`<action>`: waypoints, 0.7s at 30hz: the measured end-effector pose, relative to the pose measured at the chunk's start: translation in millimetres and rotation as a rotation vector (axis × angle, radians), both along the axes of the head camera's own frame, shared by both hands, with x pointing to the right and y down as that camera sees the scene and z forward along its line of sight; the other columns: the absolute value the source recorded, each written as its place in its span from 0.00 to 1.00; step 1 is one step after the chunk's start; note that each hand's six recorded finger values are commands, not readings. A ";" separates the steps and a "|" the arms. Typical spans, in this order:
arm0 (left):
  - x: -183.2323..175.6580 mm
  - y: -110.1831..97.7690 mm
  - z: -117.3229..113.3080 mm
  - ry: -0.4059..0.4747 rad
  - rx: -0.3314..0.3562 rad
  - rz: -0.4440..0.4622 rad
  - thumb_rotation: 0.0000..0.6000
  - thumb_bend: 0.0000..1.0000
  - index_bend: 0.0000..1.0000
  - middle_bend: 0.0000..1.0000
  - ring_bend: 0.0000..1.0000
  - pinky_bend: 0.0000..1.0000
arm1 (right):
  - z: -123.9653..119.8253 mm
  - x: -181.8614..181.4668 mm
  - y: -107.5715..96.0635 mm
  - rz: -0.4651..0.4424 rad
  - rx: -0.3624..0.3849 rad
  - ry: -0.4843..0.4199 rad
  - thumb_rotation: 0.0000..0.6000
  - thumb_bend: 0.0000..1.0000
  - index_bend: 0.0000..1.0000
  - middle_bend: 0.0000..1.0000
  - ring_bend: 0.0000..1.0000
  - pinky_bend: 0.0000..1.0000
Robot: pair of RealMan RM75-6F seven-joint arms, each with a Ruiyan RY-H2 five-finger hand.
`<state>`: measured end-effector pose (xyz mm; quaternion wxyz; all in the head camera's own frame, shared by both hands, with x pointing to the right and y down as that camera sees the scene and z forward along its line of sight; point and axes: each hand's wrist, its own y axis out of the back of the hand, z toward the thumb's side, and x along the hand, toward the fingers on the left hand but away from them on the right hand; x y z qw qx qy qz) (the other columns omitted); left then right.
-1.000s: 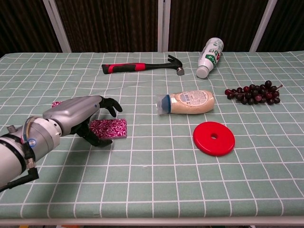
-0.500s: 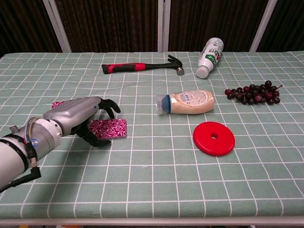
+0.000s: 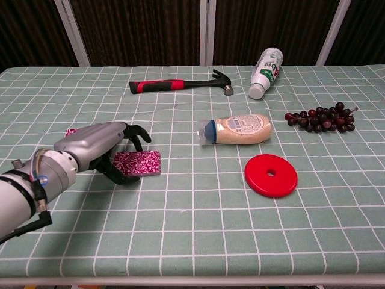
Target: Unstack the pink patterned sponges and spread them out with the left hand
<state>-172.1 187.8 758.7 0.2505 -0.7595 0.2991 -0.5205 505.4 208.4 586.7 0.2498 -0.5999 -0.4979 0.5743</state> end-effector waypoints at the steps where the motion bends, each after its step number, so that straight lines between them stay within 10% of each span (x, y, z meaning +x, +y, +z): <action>1: -0.1 -0.1 0.2 -0.001 0.000 -0.001 1.00 0.24 0.24 0.31 0.04 0.02 | 0.1 0.2 0.2 0.001 -0.002 0.001 1.00 0.09 0.00 0.00 0.00 0.00; 21: 0.2 -0.4 1.6 0.005 0.003 -0.018 1.00 0.26 0.26 0.34 0.06 0.02 | 0.7 0.9 0.8 0.006 -0.011 0.003 1.00 0.09 0.00 0.00 0.00 0.00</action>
